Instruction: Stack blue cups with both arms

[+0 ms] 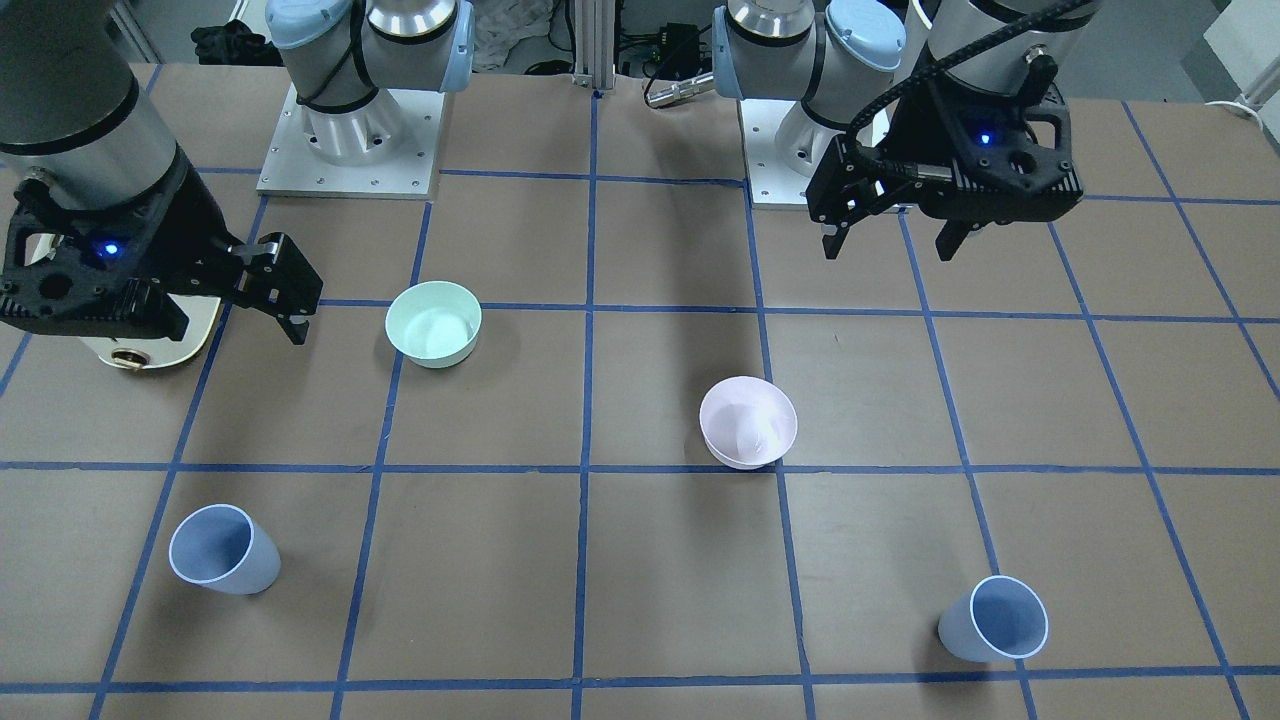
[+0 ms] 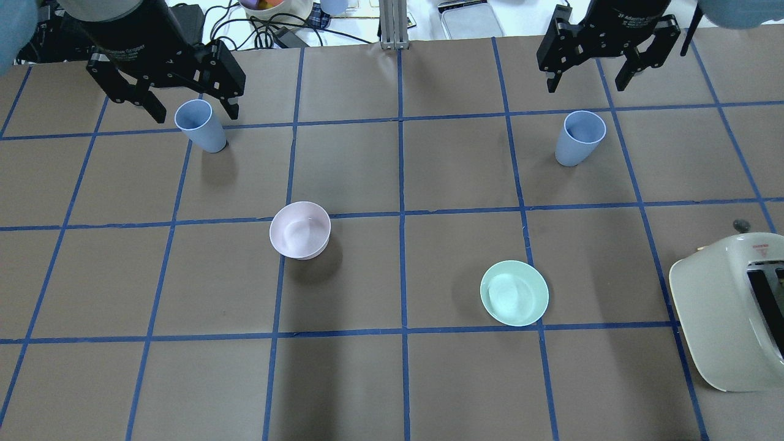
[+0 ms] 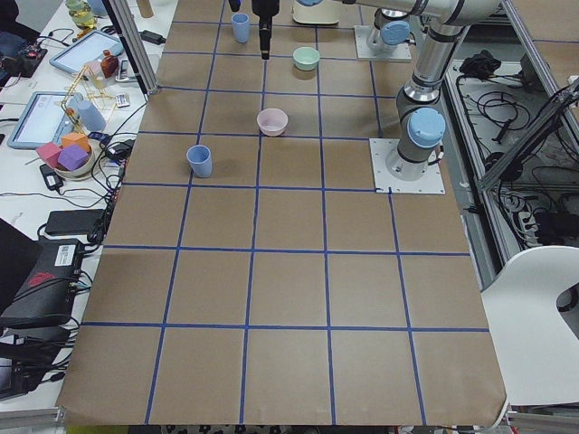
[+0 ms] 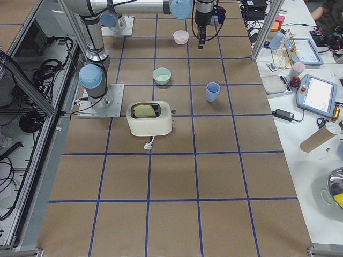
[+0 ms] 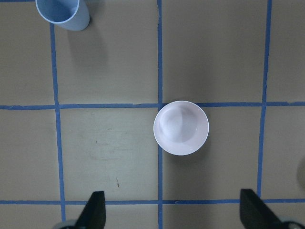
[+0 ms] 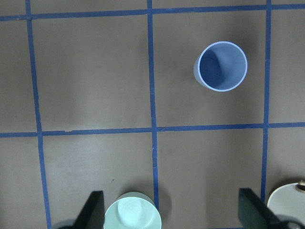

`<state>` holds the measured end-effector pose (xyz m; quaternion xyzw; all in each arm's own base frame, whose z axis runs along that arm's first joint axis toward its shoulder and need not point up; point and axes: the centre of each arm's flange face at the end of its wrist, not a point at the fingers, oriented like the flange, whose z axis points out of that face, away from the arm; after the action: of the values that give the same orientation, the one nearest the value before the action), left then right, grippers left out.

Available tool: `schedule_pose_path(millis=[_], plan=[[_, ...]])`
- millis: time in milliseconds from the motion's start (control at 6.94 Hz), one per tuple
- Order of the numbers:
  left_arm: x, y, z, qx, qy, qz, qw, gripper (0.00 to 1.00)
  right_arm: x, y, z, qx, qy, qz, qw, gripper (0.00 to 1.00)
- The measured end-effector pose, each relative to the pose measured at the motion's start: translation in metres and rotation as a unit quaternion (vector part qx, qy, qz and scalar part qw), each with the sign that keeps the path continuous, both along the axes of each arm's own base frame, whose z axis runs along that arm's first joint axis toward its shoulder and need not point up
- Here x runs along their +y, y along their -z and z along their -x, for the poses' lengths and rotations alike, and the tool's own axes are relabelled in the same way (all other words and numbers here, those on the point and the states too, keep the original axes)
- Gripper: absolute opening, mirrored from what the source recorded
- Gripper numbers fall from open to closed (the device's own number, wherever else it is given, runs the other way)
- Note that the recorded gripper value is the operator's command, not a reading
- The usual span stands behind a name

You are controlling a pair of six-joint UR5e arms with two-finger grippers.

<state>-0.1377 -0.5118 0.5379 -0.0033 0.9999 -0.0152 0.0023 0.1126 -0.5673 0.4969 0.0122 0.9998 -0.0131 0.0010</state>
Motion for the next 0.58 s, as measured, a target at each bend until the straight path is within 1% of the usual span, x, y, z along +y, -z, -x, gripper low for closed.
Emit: schedule_pose_path(millis=[576], plan=[[-0.0003, 0.0014, 0.0006, 0.0, 0.001, -0.001, 1.0, 1.0, 0.0003, 0.0008, -0.0005, 0.0, 0.001, -0.001, 1.0, 1.0]])
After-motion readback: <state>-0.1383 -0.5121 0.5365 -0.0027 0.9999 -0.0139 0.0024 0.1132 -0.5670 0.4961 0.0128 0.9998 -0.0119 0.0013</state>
